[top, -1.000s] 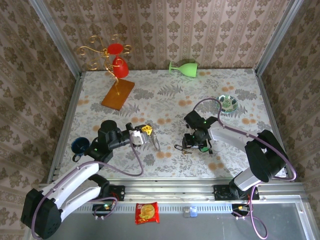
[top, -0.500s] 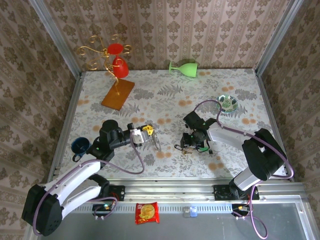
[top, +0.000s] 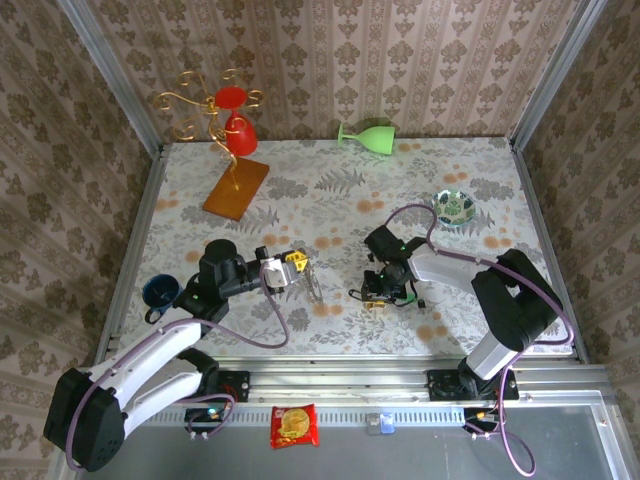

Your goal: Put the keys on the keyring

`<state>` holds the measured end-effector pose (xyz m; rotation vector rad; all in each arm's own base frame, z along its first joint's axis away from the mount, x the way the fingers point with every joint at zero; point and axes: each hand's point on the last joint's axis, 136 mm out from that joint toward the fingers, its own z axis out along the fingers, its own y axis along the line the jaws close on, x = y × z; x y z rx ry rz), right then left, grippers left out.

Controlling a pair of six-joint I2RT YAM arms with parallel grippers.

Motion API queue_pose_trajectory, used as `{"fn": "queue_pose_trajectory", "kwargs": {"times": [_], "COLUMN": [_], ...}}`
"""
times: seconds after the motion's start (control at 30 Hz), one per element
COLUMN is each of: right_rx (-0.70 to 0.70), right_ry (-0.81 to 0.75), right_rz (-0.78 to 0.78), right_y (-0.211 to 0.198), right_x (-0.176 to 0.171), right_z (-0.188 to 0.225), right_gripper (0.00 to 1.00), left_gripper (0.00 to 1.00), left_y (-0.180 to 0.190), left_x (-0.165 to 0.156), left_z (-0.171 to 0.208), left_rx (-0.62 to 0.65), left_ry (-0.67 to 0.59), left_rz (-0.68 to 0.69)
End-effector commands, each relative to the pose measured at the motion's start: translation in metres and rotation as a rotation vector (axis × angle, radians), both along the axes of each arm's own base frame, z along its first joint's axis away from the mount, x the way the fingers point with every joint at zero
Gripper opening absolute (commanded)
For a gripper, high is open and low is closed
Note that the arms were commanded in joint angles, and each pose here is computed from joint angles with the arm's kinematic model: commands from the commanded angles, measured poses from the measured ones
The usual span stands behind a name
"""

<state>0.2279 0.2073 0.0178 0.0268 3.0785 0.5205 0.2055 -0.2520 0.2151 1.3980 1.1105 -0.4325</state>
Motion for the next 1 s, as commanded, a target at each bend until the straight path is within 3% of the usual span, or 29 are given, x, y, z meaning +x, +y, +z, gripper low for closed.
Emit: {"fn": "queue_pose_trajectory", "kwargs": {"times": [0.0, 0.67, 0.97], "right_rx": [0.006, 0.012, 0.015], "right_ry": [0.017, -0.010, 0.000], "right_rz": [0.012, 0.038, 0.046], "right_y": [0.0012, 0.0061, 0.0079], "right_x": [-0.0011, 0.0079, 0.0078], "right_z": [-0.0033, 0.0036, 0.0007], "right_gripper": [0.24, 0.24, 0.16], "left_gripper": [0.00, 0.00, 0.00], "left_y": [-0.0032, -0.0036, -0.0037], "left_x": [-0.0020, -0.0018, -0.0017], "left_z": [0.0110, 0.0108, 0.0099], "left_rx": [-0.038, -0.037, -0.036], "left_ry": [-0.014, -0.009, -0.008], "left_rz": [-0.025, -0.026, -0.026]}}
